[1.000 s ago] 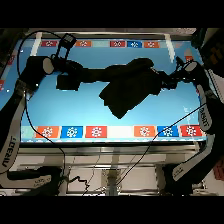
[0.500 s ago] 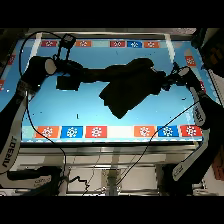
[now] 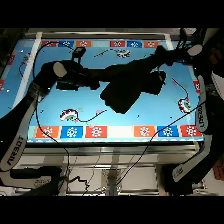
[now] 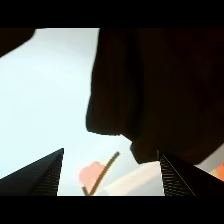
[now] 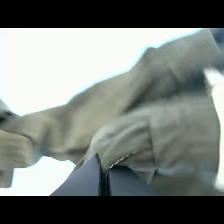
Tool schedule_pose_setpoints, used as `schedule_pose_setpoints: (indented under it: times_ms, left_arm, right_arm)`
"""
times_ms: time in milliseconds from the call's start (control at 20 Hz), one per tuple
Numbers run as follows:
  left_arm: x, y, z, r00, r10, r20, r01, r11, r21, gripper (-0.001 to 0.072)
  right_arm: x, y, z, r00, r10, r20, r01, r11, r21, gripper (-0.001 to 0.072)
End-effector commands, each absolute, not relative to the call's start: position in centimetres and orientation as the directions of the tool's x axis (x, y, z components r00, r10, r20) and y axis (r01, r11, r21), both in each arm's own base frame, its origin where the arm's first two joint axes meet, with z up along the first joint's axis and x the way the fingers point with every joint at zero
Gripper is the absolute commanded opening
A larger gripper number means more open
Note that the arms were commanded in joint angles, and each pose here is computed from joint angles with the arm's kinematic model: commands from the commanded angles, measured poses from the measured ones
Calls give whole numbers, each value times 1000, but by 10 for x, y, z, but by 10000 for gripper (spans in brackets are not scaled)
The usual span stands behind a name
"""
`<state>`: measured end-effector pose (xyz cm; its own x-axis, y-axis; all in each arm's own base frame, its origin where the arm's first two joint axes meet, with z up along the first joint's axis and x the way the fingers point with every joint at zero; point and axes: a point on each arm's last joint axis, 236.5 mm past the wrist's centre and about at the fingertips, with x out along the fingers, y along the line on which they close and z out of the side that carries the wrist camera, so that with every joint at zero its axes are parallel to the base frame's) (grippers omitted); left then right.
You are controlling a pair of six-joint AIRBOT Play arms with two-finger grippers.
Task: Fold the clothes and pants, and hang the long-sleeved shirts on hangers.
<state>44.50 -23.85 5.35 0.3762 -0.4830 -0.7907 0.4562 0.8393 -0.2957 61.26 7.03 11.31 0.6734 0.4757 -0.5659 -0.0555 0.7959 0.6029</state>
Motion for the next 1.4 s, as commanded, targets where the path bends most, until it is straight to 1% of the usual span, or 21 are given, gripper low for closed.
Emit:
schedule_pose_setpoints:
  times_ms: [0,100,150,250,300,350,400,500,600,650,700,850,1000,1050,1200,1300,1350]
  left_arm:
    - [413,-285,54,289,-557,-778,508,779,-368,615]
    - [384,-318,57,207,-610,-765,541,723,-430,615]
    - [366,-335,59,156,-635,-756,555,690,-465,615]
    - [330,-369,63,67,-673,-737,587,623,-516,616]
    - [317,-387,62,55,-687,-725,600,603,-525,616]
    - [312,-406,60,72,-701,-710,612,593,-524,617]
    - [315,-429,60,120,-725,-678,613,592,-524,617]
    - [338,-469,64,269,-771,-577,563,612,-556,617]
    - [364,-499,66,425,-785,-450,505,619,-602,617]
    - [372,-508,60,467,-781,-415,490,619,-613,617]
    - [377,-516,48,486,-775,-403,461,620,-636,617]
    - [394,-532,6,475,-764,-437,360,622,-696,618]
    - [433,-535,-5,520,-748,-412,337,623,-706,617]
    - [447,-530,-10,533,-739,-411,318,625,-713,618]
    - [491,-490,-32,559,-693,-455,146,623,-769,617]
    - [517,-459,-40,581,-660,-476,25,599,-800,618]
    - [527,-447,-40,589,-649,-481,-6,592,-806,618]
  right_arm:
    - [615,69,220,818,425,-387,-164,818,551,25]
    - [617,60,263,884,372,-283,-182,832,524,24]
    - [616,61,275,896,363,-256,-190,835,517,24]
    - [614,64,278,897,362,-254,-196,840,506,25]
    - [614,67,275,894,365,-260,-198,842,502,25]
    - [614,69,274,893,363,-266,-198,847,493,25]
    - [613,72,273,892,365,-268,-201,850,487,25]
    - [613,73,273,890,368,-268,-203,848,490,25]
    - [611,74,270,883,375,-282,-204,848,490,26]
    - [611,75,269,880,378,-287,-204,848,490,26]
    - [611,75,269,880,379,-286,-204,847,491,26]
    - [606,81,268,865,405,-296,-216,833,509,25]
    - [597,90,265,842,428,-328,-229,834,502,25]
    - [596,90,266,842,429,-328,-231,834,501,25]
    - [595,88,271,848,424,-319,-243,845,477,25]
    - [594,90,273,847,430,-314,-248,840,482,25]
    - [592,93,276,845,438,-306,-255,834,490,25]
